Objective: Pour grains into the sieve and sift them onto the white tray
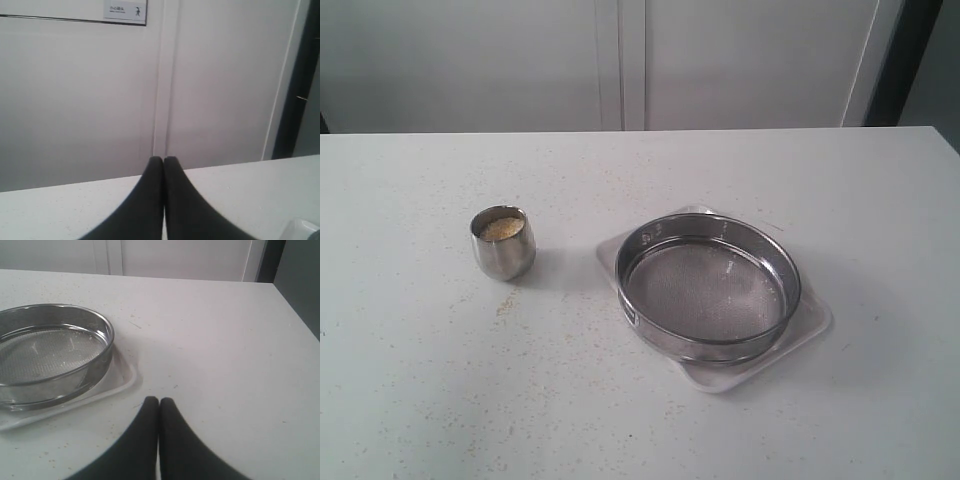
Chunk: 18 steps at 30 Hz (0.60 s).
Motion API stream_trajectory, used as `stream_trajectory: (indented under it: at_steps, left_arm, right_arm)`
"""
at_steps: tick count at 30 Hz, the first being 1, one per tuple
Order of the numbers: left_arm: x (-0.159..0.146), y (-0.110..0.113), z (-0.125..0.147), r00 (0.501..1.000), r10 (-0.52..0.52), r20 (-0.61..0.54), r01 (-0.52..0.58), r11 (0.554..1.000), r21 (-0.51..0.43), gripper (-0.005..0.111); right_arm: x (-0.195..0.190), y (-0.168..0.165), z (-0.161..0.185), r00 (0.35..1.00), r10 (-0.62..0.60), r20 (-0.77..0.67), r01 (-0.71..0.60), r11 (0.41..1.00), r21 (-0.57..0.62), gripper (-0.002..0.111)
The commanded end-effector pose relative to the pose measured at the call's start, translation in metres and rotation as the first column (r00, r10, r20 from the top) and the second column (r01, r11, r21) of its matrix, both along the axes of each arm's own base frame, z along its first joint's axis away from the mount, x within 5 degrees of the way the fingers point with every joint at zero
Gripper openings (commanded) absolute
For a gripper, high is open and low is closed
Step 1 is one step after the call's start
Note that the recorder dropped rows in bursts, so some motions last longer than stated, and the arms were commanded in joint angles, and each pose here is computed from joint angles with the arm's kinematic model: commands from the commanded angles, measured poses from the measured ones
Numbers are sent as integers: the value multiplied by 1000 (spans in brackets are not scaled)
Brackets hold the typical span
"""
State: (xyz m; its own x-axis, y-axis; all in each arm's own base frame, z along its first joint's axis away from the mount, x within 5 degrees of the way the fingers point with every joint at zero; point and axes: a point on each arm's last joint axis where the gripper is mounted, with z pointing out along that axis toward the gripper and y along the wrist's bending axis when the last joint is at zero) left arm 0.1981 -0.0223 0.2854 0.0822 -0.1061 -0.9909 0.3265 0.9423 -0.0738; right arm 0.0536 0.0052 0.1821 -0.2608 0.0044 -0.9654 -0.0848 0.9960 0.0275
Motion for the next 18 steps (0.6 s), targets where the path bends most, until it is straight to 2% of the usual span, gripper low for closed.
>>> stream_trajectory:
  at_steps: [1, 5, 9, 12, 18]
  left_arm:
    - [8, -8, -6, 994, -101, 31, 100, 994, 33, 0]
    - [15, -11, -16, 991, -133, 5, 132, 990, 52, 3]
    - [26, -14, -22, 984, -172, -34, 175, 979, 103, 20]
    - [37, -16, -22, 980, -193, -43, 196, 974, 114, 38]
    - [61, -30, -29, 969, -231, -92, 242, 962, 129, 85]
  right_arm:
    - [0, 0, 0, 1000, -8, 8, 8, 1000, 3, 0]
    - [0, 0, 0, 1000, -8, 8, 8, 1000, 3, 0]
    - [0, 0, 0, 1000, -8, 8, 8, 1000, 3, 0]
    - [0, 0, 0, 1000, -8, 8, 8, 1000, 3, 0]
    - [0, 0, 0, 1000, -8, 8, 8, 1000, 3, 0]
